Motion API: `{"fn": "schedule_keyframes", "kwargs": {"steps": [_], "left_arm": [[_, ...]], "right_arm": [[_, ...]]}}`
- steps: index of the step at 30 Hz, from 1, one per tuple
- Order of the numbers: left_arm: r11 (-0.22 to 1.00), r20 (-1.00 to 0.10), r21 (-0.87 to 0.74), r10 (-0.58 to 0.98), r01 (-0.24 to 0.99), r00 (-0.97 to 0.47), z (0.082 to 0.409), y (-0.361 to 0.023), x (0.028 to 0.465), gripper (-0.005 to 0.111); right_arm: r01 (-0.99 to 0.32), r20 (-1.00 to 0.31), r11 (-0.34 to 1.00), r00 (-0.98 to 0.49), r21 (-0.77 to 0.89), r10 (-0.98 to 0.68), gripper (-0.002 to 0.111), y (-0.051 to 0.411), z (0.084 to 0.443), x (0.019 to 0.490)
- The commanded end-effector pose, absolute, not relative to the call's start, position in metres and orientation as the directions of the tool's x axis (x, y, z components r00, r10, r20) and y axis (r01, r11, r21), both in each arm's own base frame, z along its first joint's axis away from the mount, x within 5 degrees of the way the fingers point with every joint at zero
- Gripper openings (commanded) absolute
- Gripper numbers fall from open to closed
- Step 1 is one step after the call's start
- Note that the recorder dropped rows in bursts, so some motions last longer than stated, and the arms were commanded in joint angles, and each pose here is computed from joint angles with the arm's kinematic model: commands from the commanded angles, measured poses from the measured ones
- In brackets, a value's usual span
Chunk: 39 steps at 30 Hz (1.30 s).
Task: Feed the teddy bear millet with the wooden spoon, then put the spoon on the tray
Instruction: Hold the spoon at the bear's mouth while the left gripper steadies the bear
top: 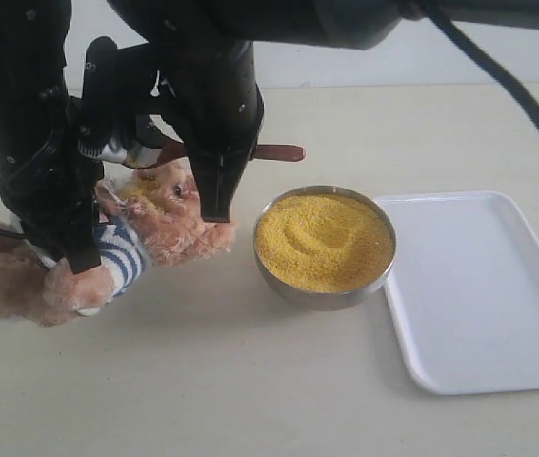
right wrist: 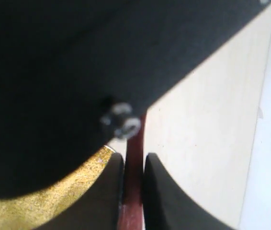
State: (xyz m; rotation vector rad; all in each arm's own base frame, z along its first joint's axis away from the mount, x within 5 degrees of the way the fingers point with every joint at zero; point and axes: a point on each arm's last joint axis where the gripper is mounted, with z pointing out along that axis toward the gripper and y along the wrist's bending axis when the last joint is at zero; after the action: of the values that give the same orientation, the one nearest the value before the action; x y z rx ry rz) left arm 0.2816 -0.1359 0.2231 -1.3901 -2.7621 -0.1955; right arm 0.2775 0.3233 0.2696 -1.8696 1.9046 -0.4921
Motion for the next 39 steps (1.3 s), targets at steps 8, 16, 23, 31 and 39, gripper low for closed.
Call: {"fn": "schedule_keyframes", "kwargs": {"steps": [8,16,23,31,39], "left_arm": [[0.590,0.074,0.087,0.800,0.803,-0.596,0.228,-0.137,0.280,0.004],[0.589,0.077,0.082,0.801,0.804,-0.594,0.228,-0.137,0.280,0.004],[0.587,0.073,0.082,0.802,0.805,-0.593,0.228,-0.137,0.280,0.004],[0.584,0.073,0.080,0.805,0.808,-0.589,0.228,-0.137,0.280,0.004],[0.585,0.072,0.078,0.804,0.807,-0.590,0.228,-0.138,0.280,0.004]], "right_arm": [[-0.789,-0.033,-0.035,0.070,-0.614,-0.997,0.000,0.326,0.262,0.266],[-0.768,-0.067,-0.018,0.079,-0.640,-0.995,0.000,0.329,0.264,0.268],[-0.754,-0.066,-0.031,0.098,-0.656,-0.993,0.000,0.330,0.265,0.270],[-0.731,-0.045,-0.073,0.140,-0.679,-0.989,0.000,0.336,0.264,0.265],[-0.720,-0.048,-0.082,0.158,-0.689,-0.986,0.000,0.342,0.265,0.257]]}}
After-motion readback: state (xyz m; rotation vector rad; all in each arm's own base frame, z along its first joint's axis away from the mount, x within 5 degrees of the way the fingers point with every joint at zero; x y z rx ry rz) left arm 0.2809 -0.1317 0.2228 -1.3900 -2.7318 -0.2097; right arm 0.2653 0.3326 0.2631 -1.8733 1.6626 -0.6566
